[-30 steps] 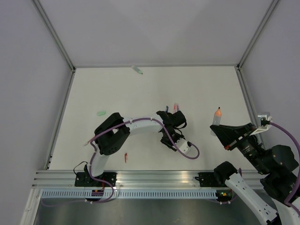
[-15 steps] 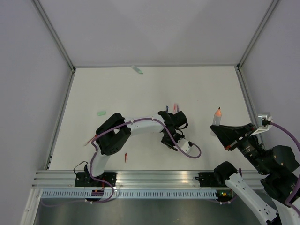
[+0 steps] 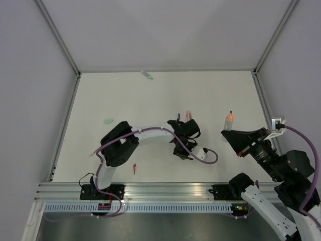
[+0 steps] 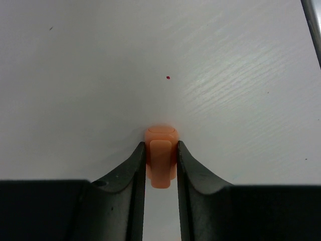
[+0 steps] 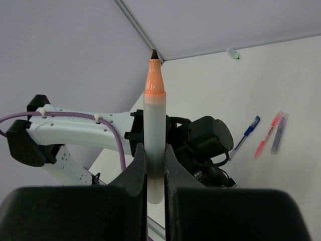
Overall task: Insert the pens into the pen caps
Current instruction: Insert the pen cap onto the pen.
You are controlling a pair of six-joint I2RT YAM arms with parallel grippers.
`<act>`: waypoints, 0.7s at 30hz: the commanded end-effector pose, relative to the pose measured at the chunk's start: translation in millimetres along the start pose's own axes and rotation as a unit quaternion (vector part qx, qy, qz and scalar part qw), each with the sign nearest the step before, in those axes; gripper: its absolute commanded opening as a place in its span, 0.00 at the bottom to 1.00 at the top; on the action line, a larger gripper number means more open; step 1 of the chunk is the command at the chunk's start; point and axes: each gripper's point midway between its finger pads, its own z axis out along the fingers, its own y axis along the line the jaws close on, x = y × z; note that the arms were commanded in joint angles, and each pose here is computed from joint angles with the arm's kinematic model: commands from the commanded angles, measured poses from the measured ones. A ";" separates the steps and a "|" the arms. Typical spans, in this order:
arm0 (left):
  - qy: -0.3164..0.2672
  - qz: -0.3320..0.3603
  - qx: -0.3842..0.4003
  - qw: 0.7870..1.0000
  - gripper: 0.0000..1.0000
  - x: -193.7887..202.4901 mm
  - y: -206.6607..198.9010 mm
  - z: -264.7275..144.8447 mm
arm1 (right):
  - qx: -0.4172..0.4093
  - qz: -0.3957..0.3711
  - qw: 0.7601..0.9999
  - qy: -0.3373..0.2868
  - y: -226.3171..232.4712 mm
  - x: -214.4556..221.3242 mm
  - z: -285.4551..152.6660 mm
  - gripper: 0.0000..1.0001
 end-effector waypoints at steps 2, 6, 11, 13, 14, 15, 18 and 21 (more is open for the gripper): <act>-0.071 -0.075 -0.042 0.994 0.02 -27.8 0.8 -23.7 | 0.022 0.009 0.999 0.025 -13.3 14.8 28.6 0.00; -0.131 -0.130 -0.083 0.979 0.04 -37.9 0.5 -57.6 | 0.058 0.012 0.996 0.060 -40.7 46.1 53.9 0.00; -0.281 -0.183 -0.188 0.923 0.02 -70.5 14.6 -142.4 | 0.086 0.010 0.991 0.107 -75.4 95.3 77.6 0.00; -0.330 -0.225 -0.201 0.894 0.02 -59.8 12.9 -161.7 | 0.102 0.003 0.988 0.120 -87.6 106.8 87.8 0.00; -0.374 -0.240 -0.228 0.867 0.02 -67.8 21.2 -184.8 | 0.109 0.002 0.986 0.124 -93.9 113.1 92.1 0.00; -0.390 -0.246 -0.255 0.850 0.02 -62.6 15.7 -200.0 | 0.118 0.001 0.984 0.137 -100.7 122.3 97.1 0.00; -0.451 -0.261 -0.316 0.792 0.04 -67.4 14.2 -243.1 | 0.117 0.003 0.980 0.162 -110.1 143.8 108.8 0.00; -0.523 -0.272 -0.333 0.736 0.06 -81.1 9.1 -280.1 | 0.084 -0.005 0.980 0.181 -104.0 164.2 120.6 0.00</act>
